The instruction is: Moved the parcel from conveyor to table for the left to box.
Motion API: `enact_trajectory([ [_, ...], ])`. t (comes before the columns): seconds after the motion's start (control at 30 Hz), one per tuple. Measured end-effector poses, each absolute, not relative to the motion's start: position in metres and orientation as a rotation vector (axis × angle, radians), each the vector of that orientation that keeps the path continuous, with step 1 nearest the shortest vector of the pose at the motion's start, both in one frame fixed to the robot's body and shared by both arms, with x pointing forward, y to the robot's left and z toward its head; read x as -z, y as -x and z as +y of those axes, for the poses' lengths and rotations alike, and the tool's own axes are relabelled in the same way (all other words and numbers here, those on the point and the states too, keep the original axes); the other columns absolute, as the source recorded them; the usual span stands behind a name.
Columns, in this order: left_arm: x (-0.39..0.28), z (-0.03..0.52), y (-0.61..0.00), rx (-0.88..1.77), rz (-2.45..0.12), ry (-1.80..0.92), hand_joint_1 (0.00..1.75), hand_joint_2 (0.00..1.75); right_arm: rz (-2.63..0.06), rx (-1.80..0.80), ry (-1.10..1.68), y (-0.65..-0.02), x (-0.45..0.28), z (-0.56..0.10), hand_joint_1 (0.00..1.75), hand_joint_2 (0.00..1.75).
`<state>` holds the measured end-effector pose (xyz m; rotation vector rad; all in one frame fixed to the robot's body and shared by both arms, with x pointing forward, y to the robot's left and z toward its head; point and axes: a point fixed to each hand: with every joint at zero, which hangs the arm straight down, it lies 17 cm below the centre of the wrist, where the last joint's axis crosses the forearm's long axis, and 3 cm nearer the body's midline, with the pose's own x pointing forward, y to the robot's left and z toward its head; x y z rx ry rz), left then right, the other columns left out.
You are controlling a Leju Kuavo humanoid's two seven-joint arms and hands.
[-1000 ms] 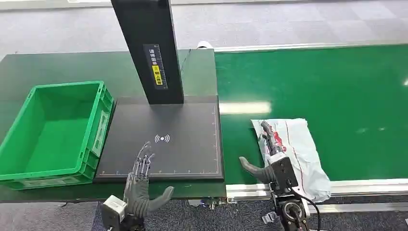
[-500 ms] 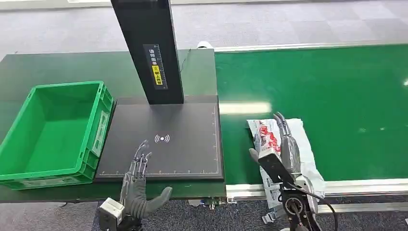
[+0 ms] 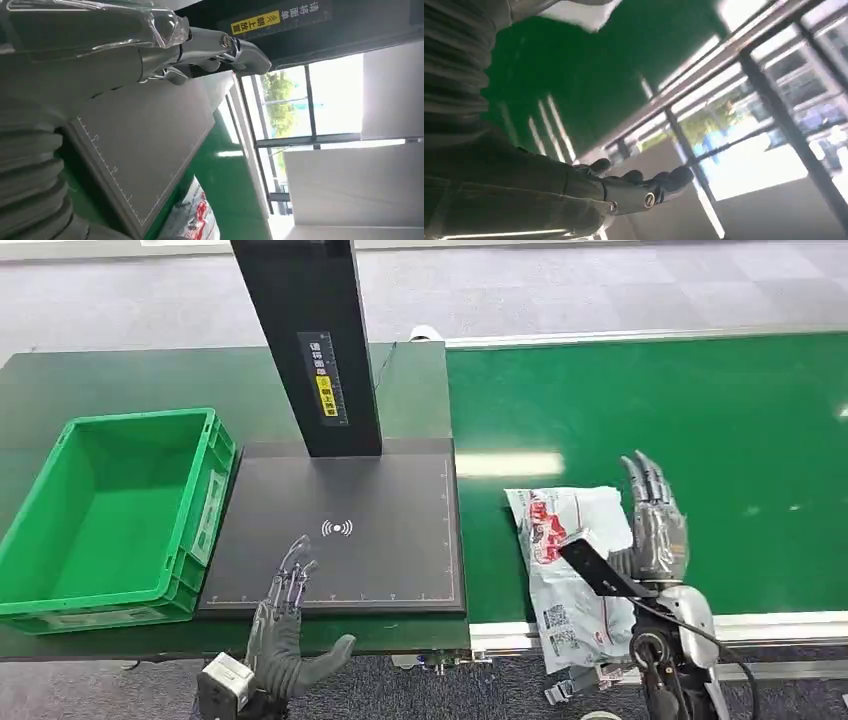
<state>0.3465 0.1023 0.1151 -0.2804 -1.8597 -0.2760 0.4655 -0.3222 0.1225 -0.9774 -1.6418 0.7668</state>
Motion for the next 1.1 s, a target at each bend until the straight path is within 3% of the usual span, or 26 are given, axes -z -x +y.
enact_trajectory([
  [0.17, -0.115, 0.104, -0.347, 0.274, -1.859, 0.273, 0.00, 1.75, -1.551, -0.748, 1.236, -0.477, -0.143, -0.374, 0.00, 1.75],
  [0.3, -0.108, 0.107, -0.346, 0.266, -1.837, 0.251, 0.00, 1.75, -1.280, -0.736, 1.204, -0.487, -0.105, -0.417, 0.00, 1.75],
  [0.47, -0.103, 0.108, -0.342, 0.266, -1.824, 0.245, 0.00, 1.75, -1.202, -0.737, 1.191, -0.489, -0.090, -0.433, 0.00, 1.75],
  [0.8, -0.094, 0.105, -0.345, 0.281, -1.796, 0.219, 0.00, 1.75, -0.834, -0.887, 0.761, -0.450, 0.041, -0.413, 0.00, 1.75],
  [1.07, -0.086, 0.100, -0.351, 0.298, -1.772, 0.222, 0.00, 1.75, -0.787, -0.999, 0.508, -0.424, 0.083, -0.376, 0.00, 1.75],
  [1.1, -0.085, 0.100, -0.352, 0.299, -1.770, 0.223, 0.00, 1.75, -0.788, -1.003, 0.483, -0.422, 0.085, -0.372, 0.40, 1.75],
])
